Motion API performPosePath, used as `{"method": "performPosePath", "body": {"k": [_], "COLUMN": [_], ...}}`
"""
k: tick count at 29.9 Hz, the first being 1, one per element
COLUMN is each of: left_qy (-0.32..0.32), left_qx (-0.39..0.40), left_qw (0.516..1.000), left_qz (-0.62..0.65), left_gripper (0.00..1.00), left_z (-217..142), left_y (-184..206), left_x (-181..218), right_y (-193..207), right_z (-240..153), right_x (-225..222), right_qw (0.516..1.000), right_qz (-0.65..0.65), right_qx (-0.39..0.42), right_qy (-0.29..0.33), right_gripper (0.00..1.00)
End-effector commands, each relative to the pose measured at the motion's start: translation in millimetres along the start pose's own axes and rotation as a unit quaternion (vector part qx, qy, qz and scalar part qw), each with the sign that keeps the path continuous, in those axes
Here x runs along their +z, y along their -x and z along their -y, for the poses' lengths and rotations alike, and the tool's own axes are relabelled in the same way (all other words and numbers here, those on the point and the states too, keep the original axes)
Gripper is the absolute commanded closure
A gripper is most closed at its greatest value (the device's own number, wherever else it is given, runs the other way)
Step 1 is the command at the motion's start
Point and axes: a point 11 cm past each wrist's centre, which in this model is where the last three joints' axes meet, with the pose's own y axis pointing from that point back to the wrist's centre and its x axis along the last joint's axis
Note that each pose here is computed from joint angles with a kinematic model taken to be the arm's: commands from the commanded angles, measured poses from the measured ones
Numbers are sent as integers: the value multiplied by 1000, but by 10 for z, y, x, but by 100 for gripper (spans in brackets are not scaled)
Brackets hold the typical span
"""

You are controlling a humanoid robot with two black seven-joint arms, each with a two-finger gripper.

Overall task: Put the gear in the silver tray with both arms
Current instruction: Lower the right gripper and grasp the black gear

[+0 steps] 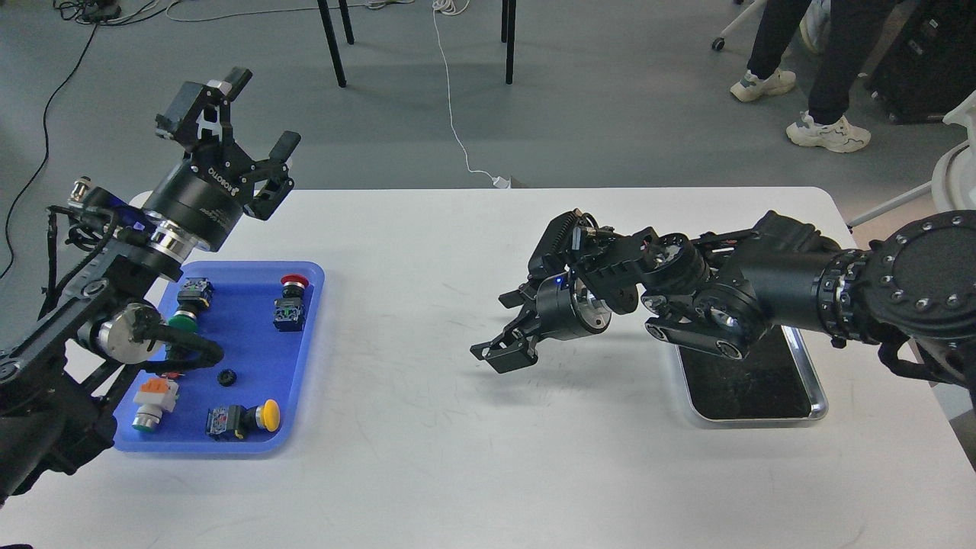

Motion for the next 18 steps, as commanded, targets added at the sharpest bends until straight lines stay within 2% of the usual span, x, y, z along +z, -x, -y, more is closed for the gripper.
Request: {"method": "performPosePath", "body": {"k": [1,18], "left_qy": [-3,-3], "left_qx": [2,0], "left_qw": [1000,1000], "left_qz": [-5,-11], "left_gripper": [2,2], "left_z": [-27,-21], "left_y": [10,49], "left_x": [-46,-84], "right_y": [26,156], "right_z": [37,79], "right_x": [3,-2], "right_qw": [1000,1000], "right_qz": [-2,-12], "right_qx": [11,-11], "right_qy": [2,3], "right_gripper": [3,5]}}
